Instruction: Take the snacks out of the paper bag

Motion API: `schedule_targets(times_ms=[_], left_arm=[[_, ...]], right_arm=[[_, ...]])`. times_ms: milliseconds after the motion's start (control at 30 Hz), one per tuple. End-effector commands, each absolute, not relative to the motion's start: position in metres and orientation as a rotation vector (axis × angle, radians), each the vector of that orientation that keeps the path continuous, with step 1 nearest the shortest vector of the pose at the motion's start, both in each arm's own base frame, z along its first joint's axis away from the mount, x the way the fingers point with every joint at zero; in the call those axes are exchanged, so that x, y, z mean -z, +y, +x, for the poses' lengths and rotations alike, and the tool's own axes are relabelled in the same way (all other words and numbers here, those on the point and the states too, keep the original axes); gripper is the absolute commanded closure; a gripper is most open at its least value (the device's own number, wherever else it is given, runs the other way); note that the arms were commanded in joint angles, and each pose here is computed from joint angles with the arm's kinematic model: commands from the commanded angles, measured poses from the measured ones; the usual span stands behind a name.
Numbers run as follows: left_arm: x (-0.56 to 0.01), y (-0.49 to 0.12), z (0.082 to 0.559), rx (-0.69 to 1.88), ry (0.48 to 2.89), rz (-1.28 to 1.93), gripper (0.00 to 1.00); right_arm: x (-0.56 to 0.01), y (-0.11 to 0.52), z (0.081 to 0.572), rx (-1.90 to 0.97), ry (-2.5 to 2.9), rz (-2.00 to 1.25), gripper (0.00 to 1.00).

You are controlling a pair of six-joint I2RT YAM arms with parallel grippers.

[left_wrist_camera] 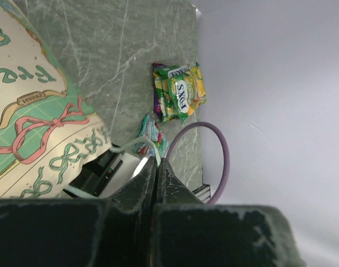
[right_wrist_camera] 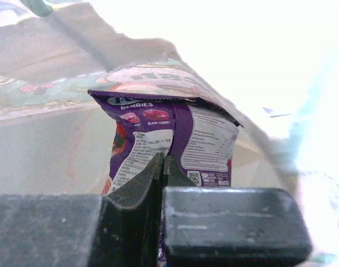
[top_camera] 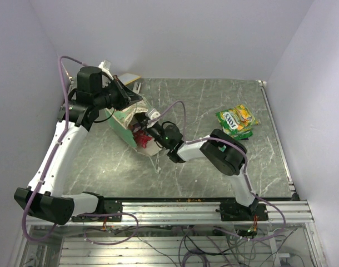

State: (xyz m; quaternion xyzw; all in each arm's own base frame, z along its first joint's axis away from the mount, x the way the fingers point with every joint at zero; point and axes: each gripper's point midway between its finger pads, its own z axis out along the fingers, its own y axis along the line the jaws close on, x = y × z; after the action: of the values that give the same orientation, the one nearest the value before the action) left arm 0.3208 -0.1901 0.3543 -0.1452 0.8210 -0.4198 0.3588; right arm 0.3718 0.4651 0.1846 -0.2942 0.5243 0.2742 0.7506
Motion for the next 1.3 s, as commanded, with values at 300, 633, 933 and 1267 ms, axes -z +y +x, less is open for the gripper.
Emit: schedule_targets(times_ms=[300,633,933,1267], left_arm=[[-0.375,-0.192,0.334,1.22,2.012,-0.352,0.93],[-0.368,-0.199,0.343,1.278,2.011,-0.346,0.93],[-0.36,-0.208,0.345,1.333,2.03,-0.314,0.93],[-0.36,-0.212,0.353,1.379,1.99,-0.309,0.93]], right_arm=[[-0.217,0.434,0.342,-0.578,1.221,-0.653,1.0],[-0.198,0.398,0.319,-0.537,1.372,-0.709,1.0],[-0.21,0.384,0.305,-0.546,1.439,-0.74,1.0],[-0.217,0.353,0.279,-0.561,1.521,-0.759,1.0]])
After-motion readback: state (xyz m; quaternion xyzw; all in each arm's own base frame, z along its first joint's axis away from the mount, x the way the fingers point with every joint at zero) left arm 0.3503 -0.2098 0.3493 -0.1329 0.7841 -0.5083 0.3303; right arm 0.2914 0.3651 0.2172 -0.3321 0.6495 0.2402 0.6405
